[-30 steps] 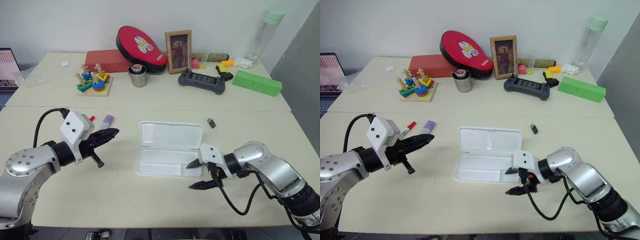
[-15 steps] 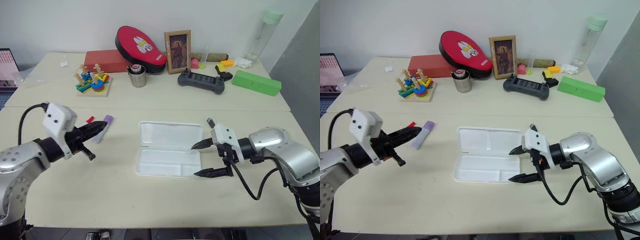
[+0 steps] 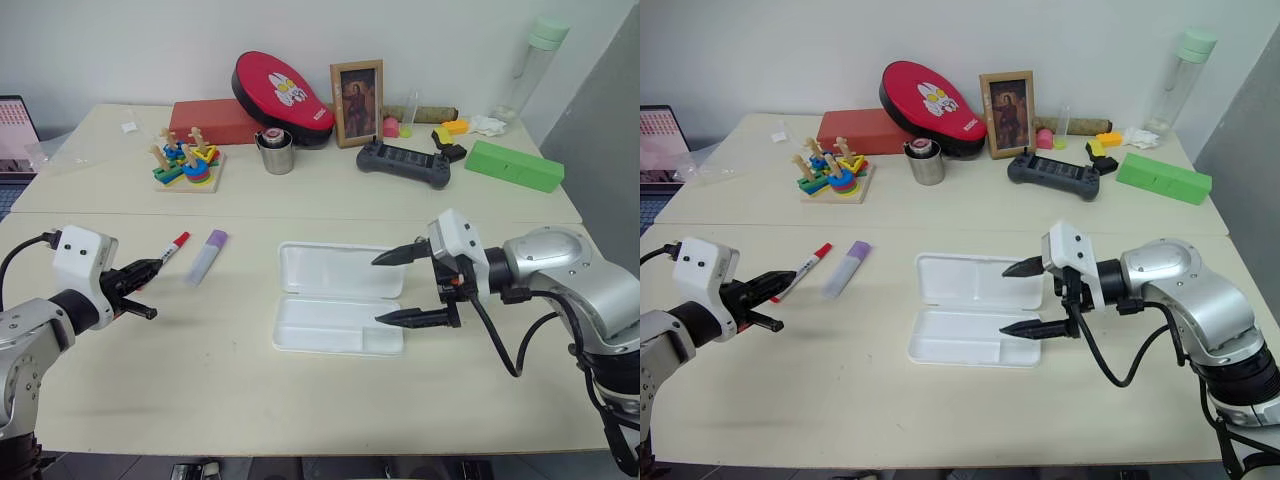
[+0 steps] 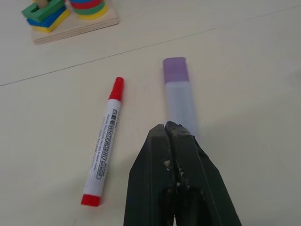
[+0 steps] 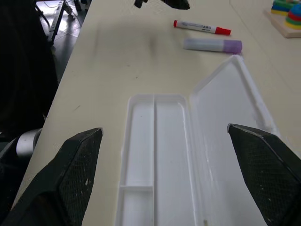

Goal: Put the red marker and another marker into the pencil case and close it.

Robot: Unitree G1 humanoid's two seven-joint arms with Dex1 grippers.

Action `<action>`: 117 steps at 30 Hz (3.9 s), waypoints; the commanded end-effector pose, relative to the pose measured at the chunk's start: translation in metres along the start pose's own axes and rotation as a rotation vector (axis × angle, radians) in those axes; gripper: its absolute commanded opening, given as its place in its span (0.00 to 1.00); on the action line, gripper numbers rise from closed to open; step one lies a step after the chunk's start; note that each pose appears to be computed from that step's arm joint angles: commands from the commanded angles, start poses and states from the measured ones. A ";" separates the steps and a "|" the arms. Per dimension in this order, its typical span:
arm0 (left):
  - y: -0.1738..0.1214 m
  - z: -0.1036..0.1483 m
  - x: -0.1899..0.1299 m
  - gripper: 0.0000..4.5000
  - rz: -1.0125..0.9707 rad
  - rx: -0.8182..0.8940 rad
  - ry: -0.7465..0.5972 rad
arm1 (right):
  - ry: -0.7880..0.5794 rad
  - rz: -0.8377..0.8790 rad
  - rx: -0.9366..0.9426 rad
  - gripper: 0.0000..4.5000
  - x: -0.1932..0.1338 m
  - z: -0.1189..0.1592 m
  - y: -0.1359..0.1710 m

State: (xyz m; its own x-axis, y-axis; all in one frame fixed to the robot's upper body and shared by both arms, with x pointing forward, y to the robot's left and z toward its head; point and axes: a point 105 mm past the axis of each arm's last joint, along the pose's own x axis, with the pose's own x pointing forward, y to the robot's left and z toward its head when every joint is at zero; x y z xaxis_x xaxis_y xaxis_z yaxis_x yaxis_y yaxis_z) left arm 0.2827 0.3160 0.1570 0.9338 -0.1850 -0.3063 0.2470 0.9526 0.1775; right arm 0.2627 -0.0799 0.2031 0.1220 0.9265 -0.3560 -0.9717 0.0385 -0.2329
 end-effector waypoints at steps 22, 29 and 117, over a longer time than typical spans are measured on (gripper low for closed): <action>0.027 0.000 0.002 0.53 0.086 0.046 0.075 | -0.039 -0.035 -0.089 1.00 0.002 0.020 -0.002; 0.038 0.004 0.013 0.68 0.051 0.038 0.081 | -0.051 -0.039 -0.098 1.00 -0.002 0.025 -0.005; -0.155 0.105 0.024 0.09 -0.902 0.456 -0.142 | 0.154 -0.067 -0.227 1.00 -0.023 -0.003 -0.001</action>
State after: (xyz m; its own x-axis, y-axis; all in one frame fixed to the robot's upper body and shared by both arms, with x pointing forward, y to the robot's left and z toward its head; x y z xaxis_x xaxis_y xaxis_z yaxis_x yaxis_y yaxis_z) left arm 0.2964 0.1493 0.2275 0.4037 -0.8314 -0.3818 0.9087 0.3161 0.2725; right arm 0.2640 -0.1023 0.2056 0.2313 0.8568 -0.4609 -0.9064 0.0176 -0.4221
